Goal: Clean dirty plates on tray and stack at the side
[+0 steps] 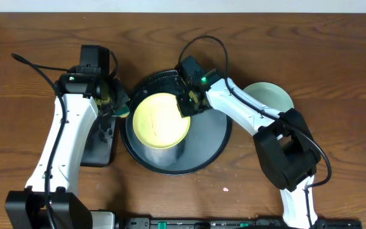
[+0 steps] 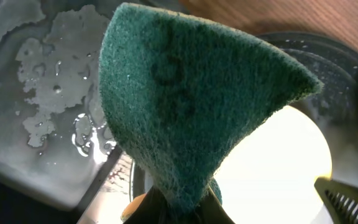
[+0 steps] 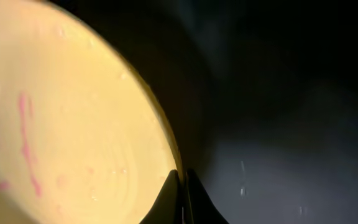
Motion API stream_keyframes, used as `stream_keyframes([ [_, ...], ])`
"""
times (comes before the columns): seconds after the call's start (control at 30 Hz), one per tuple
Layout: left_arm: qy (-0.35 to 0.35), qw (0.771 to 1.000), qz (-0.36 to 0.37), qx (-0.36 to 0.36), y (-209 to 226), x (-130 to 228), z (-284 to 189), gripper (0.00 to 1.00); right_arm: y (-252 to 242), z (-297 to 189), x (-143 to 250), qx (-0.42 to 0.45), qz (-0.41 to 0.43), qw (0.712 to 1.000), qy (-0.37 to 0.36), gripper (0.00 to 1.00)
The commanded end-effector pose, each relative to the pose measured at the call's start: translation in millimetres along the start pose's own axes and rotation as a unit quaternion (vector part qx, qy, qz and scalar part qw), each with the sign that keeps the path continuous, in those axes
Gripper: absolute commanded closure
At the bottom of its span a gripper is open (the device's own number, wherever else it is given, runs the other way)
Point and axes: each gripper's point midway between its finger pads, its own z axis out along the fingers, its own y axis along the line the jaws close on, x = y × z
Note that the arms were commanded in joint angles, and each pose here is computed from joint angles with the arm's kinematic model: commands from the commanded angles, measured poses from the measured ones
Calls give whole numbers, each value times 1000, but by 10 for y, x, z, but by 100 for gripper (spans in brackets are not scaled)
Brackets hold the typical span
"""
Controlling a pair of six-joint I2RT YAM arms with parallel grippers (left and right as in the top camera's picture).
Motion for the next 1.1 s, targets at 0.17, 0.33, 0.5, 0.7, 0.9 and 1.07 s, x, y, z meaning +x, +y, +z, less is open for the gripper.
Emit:
stream_keyframes([
  [0.17,-2,999,41,9,-234,97,71,92,-196,197,-62,41,54,998,-8,99],
  [0.33,19,998,68,5,-393,219,263,92,-202,201,-61,37,56,998,-5,82],
  [0.5,59,994,94,-16,-479,408,586,93,-200,209,-59,36,52,998,-5,99],
  [0.7,93,987,123,-35,-525,567,954,93,-199,209,-57,35,53,998,-4,99],
  [0.9,150,972,175,-35,-528,815,1269,93,-190,210,-62,33,52,998,-5,99],
  [1.07,253,936,227,93,-834,1259,1312,93,-189,210,-64,33,52,998,-5,99],
])
